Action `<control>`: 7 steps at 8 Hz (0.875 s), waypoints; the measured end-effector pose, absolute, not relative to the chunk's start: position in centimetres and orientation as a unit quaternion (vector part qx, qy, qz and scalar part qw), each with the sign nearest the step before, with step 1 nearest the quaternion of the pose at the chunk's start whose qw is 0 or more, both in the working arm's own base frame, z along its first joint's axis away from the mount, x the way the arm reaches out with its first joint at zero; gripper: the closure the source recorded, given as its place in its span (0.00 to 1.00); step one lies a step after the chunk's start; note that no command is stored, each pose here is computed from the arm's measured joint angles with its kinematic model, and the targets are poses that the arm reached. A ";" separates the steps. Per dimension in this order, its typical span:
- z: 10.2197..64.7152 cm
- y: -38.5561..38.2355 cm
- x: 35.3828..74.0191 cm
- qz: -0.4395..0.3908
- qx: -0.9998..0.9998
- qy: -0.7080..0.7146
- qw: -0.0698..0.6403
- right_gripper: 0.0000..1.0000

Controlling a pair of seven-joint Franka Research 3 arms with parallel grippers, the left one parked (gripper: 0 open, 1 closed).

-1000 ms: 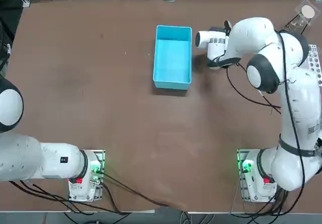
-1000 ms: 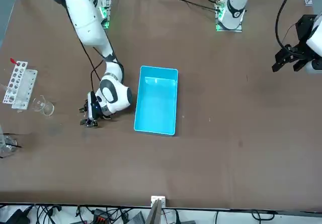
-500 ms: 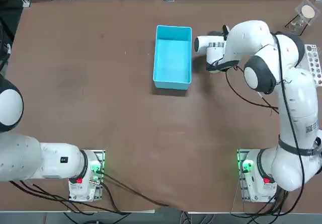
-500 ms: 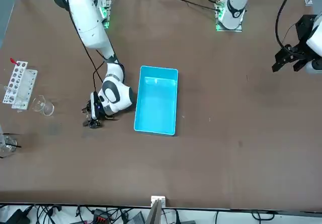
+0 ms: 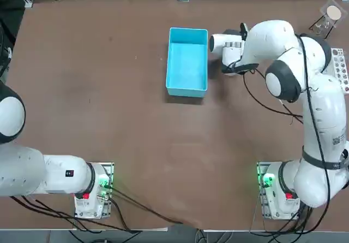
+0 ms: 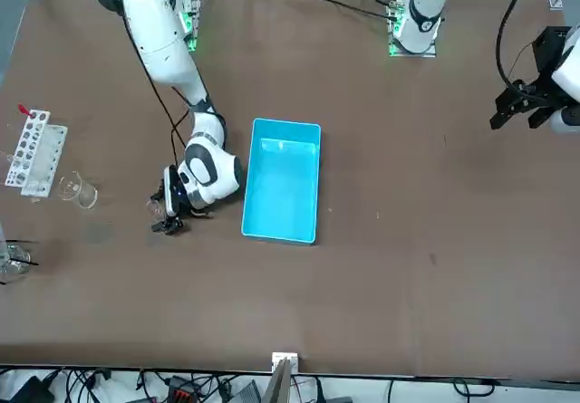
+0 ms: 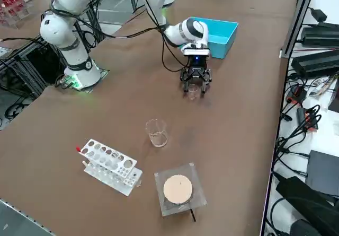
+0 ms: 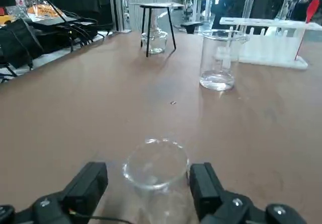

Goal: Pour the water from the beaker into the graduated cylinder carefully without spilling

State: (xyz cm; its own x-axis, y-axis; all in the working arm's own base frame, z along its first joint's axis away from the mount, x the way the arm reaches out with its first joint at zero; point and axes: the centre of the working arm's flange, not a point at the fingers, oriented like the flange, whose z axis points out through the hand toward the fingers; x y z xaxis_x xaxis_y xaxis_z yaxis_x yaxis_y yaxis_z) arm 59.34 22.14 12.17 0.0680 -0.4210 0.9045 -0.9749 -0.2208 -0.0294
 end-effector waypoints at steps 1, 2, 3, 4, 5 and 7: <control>14.3 23.6 59.7 0.402 0.662 -0.550 0.314 0.00; 16.8 24.9 60.2 0.373 0.673 -0.562 0.303 0.00; 19.3 25.7 60.5 0.349 0.684 -0.568 0.295 0.00; 21.0 26.1 60.5 0.332 0.693 -0.570 0.290 0.00; 22.5 26.2 60.6 0.311 0.705 -0.569 0.287 0.00; 27.5 25.9 61.2 0.247 0.746 -0.555 0.274 0.00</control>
State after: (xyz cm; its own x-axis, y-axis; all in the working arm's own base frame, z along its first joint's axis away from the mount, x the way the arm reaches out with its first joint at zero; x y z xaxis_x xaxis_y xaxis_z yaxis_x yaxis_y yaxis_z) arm 61.18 25.88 27.53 0.2625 -0.6926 0.6718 -0.9628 -0.2347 0.1343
